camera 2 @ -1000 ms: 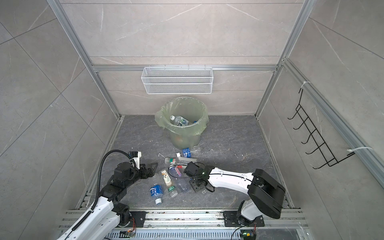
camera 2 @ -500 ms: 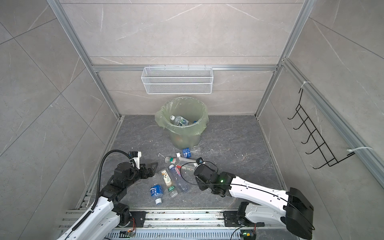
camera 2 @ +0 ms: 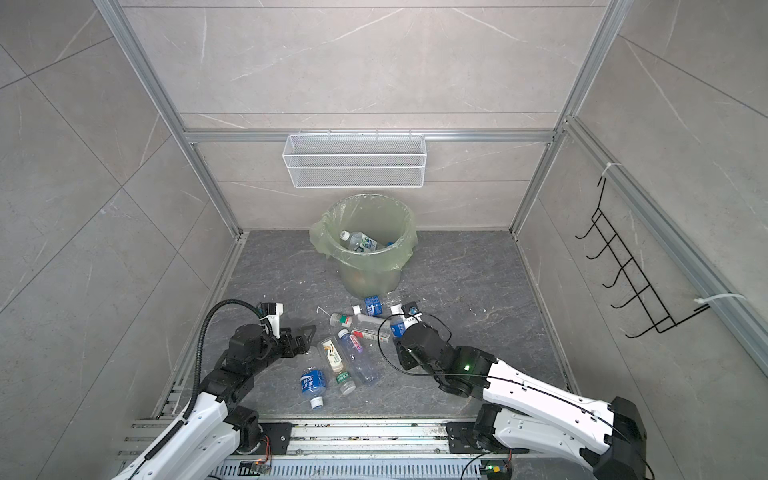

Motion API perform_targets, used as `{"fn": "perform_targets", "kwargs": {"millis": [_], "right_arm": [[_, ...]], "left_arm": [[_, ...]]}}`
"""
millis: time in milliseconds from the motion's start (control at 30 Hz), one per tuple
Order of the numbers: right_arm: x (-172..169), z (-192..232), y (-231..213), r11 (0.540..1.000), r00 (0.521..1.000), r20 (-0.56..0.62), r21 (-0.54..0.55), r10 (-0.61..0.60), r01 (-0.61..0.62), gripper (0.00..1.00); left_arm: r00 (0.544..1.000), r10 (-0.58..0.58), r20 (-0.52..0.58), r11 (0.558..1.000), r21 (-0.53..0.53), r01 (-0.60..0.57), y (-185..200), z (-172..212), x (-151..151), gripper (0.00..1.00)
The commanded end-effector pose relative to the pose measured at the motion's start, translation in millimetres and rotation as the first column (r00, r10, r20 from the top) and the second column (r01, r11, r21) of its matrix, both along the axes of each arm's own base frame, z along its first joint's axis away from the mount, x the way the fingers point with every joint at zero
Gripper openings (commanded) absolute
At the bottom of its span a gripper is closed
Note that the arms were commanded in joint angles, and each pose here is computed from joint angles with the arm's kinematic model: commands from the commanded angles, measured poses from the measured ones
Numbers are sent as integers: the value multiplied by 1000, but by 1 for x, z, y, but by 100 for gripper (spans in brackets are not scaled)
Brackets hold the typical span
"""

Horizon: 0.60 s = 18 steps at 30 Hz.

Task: Throw the plastic bottles in the bin
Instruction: 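Close the right gripper on the blue-label bottle and lift it, then carry the blue-label bottle over the bin with the right gripper and release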

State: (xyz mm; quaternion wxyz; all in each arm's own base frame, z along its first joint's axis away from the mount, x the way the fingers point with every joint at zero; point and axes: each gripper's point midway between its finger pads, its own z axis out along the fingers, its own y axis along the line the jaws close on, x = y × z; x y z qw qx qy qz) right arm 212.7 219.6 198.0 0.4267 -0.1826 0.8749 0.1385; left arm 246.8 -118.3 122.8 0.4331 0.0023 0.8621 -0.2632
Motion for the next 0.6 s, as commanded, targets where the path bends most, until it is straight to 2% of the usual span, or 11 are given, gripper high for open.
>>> {"fn": "perform_targets", "kwargs": {"millis": [0, 133, 267, 300, 400, 433, 500, 567], "right_arm": [[17, 71, 22, 997, 992, 126, 73, 23, -32, 56], [56, 136, 45, 996, 982, 190, 85, 2, -19, 55], [131, 191, 64, 985, 981, 184, 168, -63, 32, 54], [155, 200, 75, 983, 982, 181, 180, -61, 28, 60], [216, 217, 90, 983, 981, 162, 163, -107, 80, 93], [228, 217, 85, 982, 978, 141, 137, -152, 133, 99], [234, 239, 72, 971, 960, 178, 147, -214, 189, 99], [238, 240, 63, 966, 947, 203, 133, -247, 224, 99]], "left_arm": [[998, -26, 51, 1000, 4, 26, -3, 10, 4, 98], [998, -28, 53, 1000, 5, 28, -3, 10, 4, 97], [998, -31, 55, 1000, 7, 30, -3, 10, 4, 97], [998, -34, 53, 999, 5, 34, -4, 10, 3, 97], [998, -31, 57, 1000, 6, 31, -3, 10, 2, 97], [998, -30, 54, 1000, 5, 29, -3, 9, 2, 97], [998, -34, 57, 999, 6, 34, -3, 10, 2, 97], [998, -29, 57, 1000, 6, 29, -3, 10, 2, 98]]}}
